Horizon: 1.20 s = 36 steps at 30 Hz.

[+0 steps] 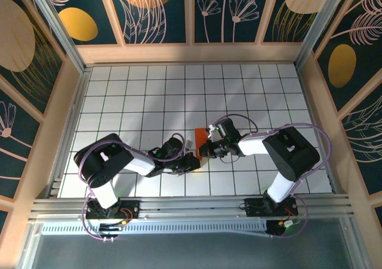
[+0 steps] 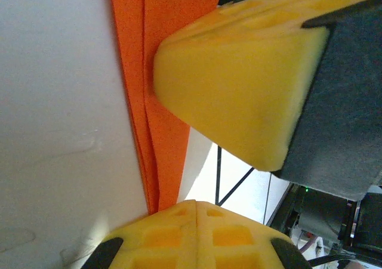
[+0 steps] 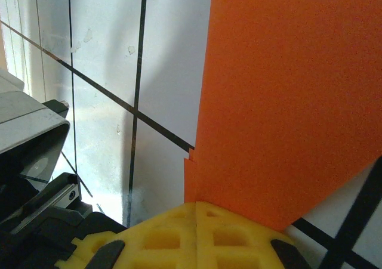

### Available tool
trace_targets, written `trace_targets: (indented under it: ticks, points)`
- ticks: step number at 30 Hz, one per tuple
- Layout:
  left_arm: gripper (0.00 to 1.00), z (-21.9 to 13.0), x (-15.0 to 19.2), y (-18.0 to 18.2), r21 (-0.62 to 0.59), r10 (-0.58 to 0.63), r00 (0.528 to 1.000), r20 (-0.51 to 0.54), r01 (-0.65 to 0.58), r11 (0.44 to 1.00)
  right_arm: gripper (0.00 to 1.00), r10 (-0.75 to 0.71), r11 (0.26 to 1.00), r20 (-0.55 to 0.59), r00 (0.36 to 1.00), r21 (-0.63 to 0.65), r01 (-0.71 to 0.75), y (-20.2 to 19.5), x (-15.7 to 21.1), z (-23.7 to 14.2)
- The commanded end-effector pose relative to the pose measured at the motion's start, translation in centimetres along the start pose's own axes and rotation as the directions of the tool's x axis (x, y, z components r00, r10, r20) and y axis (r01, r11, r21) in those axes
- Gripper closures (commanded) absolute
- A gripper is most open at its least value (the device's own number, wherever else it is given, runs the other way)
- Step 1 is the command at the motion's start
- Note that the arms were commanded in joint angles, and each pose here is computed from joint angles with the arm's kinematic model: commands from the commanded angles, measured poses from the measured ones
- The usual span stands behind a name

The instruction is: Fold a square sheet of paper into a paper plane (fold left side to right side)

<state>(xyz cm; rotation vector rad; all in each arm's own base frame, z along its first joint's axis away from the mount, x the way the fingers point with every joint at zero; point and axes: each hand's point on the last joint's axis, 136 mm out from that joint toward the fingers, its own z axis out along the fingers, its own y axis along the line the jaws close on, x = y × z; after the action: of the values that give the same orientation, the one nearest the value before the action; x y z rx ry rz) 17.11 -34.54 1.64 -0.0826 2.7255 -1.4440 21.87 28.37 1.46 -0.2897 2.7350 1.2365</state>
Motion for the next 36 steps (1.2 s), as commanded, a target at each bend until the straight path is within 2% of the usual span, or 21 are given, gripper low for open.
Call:
trace_targets:
  ticks: [1,19,23,31,36]
  points:
    - [0.96,-0.4,0.2,1.0,-0.029,-0.012,1.0,0.009,0.012,1.0,1.0,0.117,0.972,-0.115,0.986,0.215,-0.091,-5.8,4.7,0.7]
    - [0.97,-0.2,2.9,2.8,-0.129,0.013,0.999,-0.048,-0.019,0.991,1.0,0.112,0.968,-0.119,0.987,0.237,-0.081,-5.9,4.4,0.7]
    - [0.97,-0.8,2.7,1.8,-0.119,0.035,0.999,-0.032,-0.038,0.992,1.0,0.11,0.968,-0.117,0.987,0.237,-0.079,-5.9,4.4,0.7]
    - [0.96,-3.2,0.1,-1.9,-0.064,0.098,0.993,0.062,-0.094,0.993,1.0,0.108,0.969,-0.117,0.987,0.234,-0.078,-5.7,4.4,0.7]
    - [0.97,-2.6,-1.0,-2.0,-0.058,0.108,0.993,0.049,-0.105,0.993,1.0,0.108,0.969,-0.116,0.987,0.233,-0.079,-5.7,4.4,0.7]
